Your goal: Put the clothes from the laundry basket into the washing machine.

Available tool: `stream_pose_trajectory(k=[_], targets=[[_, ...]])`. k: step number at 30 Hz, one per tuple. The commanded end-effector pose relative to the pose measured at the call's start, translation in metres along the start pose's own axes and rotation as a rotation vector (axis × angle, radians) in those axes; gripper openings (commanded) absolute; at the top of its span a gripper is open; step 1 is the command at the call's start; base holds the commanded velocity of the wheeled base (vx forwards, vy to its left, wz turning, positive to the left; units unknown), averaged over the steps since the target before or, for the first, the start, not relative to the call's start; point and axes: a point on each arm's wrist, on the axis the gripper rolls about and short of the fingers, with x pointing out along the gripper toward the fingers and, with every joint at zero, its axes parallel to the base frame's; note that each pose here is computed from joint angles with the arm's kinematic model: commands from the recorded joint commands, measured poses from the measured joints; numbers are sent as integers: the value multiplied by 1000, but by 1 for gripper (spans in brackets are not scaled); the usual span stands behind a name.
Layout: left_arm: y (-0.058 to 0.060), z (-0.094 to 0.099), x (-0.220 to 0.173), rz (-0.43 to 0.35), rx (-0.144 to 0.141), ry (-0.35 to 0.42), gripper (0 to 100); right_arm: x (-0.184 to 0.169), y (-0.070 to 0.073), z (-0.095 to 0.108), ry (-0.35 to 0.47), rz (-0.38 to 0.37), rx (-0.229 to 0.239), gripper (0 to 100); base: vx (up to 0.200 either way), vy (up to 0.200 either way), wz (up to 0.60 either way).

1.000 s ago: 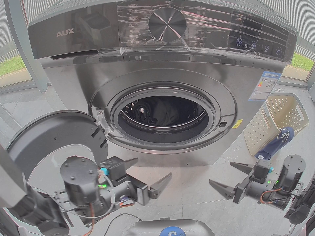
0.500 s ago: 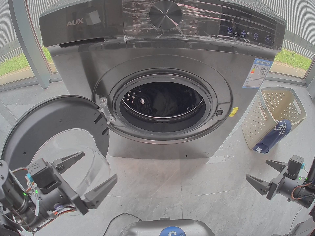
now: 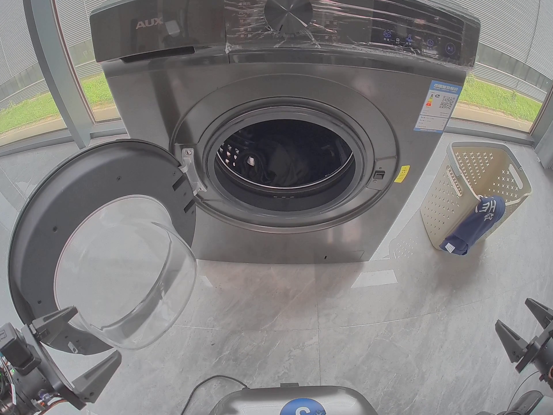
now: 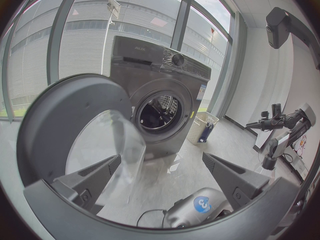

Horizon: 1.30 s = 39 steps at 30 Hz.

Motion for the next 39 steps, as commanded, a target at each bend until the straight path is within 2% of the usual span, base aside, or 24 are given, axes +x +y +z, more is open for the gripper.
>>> stream_pose_trajectory(k=[1,3,6,8,11,12,14,15,16,18,20,21,22,24,25,27,31,34,36,39], targets=[[3,-15,-45,87,-7,-129,100,-38,-2,-23,-158,-97,7,100,-200,0,0],[3,-17,-47,100,-8,-128,100,-39,-2,-25,-160,-100,8,100,0,0,0],[2,-30,-55,162,-7,-135,100,-47,-1,-42,-134,-141,12,100,0,0,0],[1,-37,-57,183,-5,-127,100,-50,0,-46,-141,-161,7,100,0,0,0],[-2,-46,-62,194,3,-114,100,-50,1,-48,-133,-195,-27,100,0,0,0],[-2,-49,-62,197,13,-89,100,-51,1,-49,-139,-191,-37,100,0,0,0],[-2,-54,-62,218,7,-44,100,-51,1,-50,-144,-190,-33,100,0,-100,0],[-2,-54,-62,242,-8,-38,100,-51,1,-50,-144,-190,-33,100,0,-200,0],[-2,-54,-62,247,-8,-38,100,-51,1,-50,-144,-189,-33,100,0,-200,0],[-2,-54,-61,345,-11,-44,100,-52,1,-49,-150,-186,-35,100,0,-200,0],[-5,-55,-62,434,4,-61,100,-52,1,-50,-153,-186,-36,100,0,-100,0],[-5,-55,-62,434,4,-61,100,-52,1,-50,-153,-186,-36,100,0,0,0],[-8,-55,-63,412,43,-82,100,-52,1,-49,-153,-187,-37,100,0,0,0],[-8,-55,-64,383,43,-89,100,-52,1,-49,-153,-186,-40,100,0,0,0],[-10,-56,-66,348,43,-118,100,-52,1,-49,-154,-183,-39,100,0,0,0],[-10,-56,-67,337,46,-125,100,-52,1,-49,-154,-180,-39,100,0,0,0],[-10,-56,-67,359,13,-122,100,-52,1,-50,-153,-180,-39,100,0,0,0],[-10,-56,-66,334,3,-122,100,-52,1,-49,-154,-180,-39,100,0,-200,0],[-11,-56,-66,297,-16,-125,100,-52,1,-49,-154,-180,-39,100,0,-200,0],[-11,-56,-66,290,-37,-128,100,-52,1,-50,-153,-180,-39,100,0,-200,0]])
